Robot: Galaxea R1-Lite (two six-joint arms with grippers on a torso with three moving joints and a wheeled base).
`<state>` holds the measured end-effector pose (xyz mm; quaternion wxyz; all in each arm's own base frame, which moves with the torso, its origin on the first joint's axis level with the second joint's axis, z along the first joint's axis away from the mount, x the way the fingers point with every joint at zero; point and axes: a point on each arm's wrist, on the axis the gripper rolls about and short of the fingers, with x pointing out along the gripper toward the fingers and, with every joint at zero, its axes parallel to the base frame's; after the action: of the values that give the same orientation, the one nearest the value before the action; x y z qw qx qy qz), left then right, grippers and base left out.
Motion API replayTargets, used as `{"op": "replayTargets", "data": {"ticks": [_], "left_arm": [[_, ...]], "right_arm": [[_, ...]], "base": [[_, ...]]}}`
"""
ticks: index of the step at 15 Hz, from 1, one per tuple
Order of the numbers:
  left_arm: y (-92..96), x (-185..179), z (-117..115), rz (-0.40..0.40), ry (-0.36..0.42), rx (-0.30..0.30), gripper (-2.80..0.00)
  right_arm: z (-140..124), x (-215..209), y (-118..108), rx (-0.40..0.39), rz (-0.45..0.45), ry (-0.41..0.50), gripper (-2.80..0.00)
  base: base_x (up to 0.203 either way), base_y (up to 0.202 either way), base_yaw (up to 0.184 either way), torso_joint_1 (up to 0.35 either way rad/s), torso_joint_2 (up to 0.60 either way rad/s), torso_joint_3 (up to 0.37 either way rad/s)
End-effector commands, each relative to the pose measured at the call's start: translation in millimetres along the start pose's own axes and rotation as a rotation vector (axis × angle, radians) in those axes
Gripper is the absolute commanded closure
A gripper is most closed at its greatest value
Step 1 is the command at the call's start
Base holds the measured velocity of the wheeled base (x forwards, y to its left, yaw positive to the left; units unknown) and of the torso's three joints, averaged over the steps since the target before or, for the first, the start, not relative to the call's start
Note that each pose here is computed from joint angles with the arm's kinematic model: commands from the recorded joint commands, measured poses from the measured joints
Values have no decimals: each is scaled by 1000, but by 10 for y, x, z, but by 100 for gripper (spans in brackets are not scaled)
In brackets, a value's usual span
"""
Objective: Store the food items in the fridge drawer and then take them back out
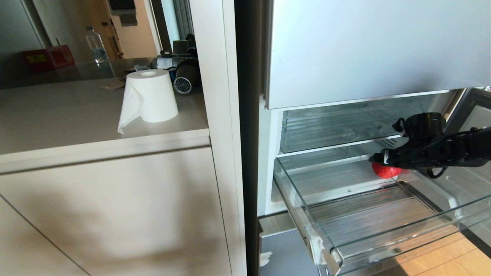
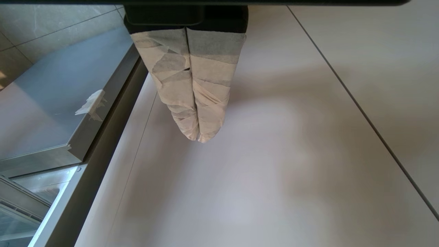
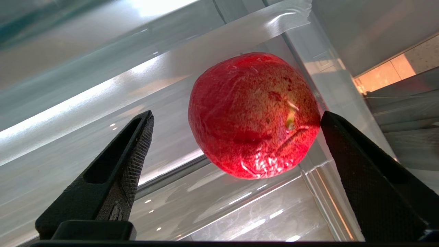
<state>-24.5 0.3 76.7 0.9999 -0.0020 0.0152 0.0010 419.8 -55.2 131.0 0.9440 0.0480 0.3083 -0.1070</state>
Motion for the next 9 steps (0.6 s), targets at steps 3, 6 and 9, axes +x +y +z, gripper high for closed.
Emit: {"op": "replayTargets", "data": {"ticks": [3, 6, 9], "left_arm": [[0, 0, -1, 0, 0, 0, 0], [0, 0, -1, 1, 0, 0, 0], [0, 0, -1, 0, 0, 0, 0]], "right_arm": [[37, -93, -5, 5, 0, -15, -280], [39, -199, -21, 8, -5, -20, -280], [-1, -134, -37, 10, -10, -4, -280]], "base": [[0, 0, 0, 0, 0, 0], [0, 0, 0, 0, 0, 0], [0, 0, 0, 0, 0, 0]]}}
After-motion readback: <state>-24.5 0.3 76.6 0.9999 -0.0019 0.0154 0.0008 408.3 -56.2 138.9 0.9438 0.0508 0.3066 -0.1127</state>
